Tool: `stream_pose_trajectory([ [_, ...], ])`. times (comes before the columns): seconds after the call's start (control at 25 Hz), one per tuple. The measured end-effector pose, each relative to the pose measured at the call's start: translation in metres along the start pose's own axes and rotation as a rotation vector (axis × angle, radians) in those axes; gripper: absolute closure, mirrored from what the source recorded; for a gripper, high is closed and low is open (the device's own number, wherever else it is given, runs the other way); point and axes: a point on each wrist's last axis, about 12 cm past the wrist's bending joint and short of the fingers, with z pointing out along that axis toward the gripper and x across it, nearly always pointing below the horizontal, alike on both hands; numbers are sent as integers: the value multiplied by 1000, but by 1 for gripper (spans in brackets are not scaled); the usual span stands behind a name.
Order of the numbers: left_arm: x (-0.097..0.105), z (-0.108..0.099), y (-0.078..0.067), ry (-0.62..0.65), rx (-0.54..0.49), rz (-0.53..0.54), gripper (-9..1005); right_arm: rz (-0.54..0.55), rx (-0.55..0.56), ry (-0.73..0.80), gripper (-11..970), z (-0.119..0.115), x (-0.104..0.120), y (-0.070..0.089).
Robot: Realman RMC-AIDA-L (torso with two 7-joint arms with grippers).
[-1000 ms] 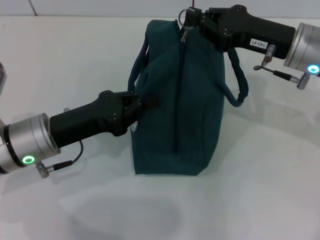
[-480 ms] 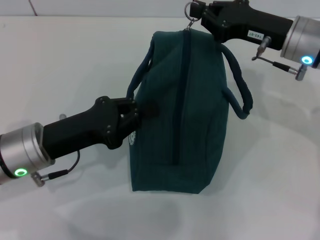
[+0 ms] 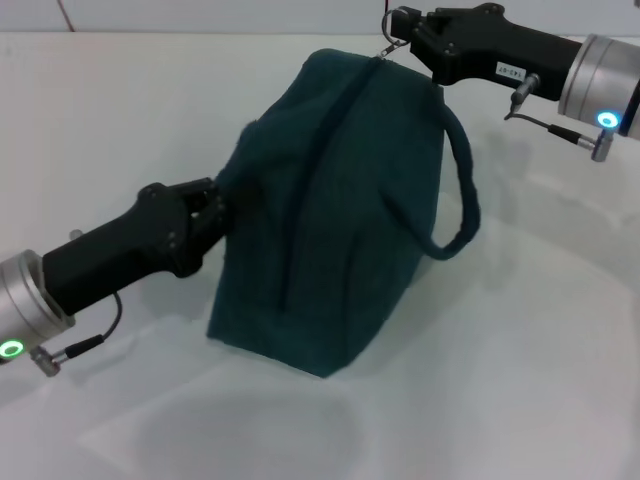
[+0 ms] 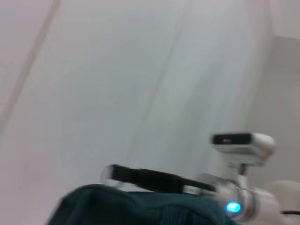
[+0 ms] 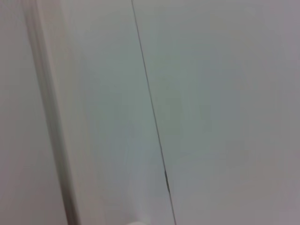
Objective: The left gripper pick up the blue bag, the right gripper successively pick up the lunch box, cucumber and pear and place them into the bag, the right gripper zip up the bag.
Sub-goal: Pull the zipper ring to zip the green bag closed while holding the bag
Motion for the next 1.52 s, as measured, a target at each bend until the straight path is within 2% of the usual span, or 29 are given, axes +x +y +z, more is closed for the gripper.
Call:
stream_pose_trajectory([
  [0.32,6,-2,12,14,-120,-15,823,0,-21,-20,937,-6,1,3],
  [0.52,7,-4,12,-5,-139,31,781,8,-16,-29,936,-13,3,3],
  [0.68,4,-5,12,-22,-135,33,595,15,-9,-34,936,-18,6,2],
  [1.0,-36,-15,26,-106,-176,-12,357,22,-4,-59,936,-28,7,1],
  [1.16,-74,-18,39,-115,-182,-36,263,24,-9,-65,935,-30,8,2],
  [1.4,-138,2,63,30,-172,-47,122,21,-17,-69,935,-30,7,3],
  [1.52,-169,18,65,133,-171,-27,122,20,-22,-71,935,-29,7,4],
])
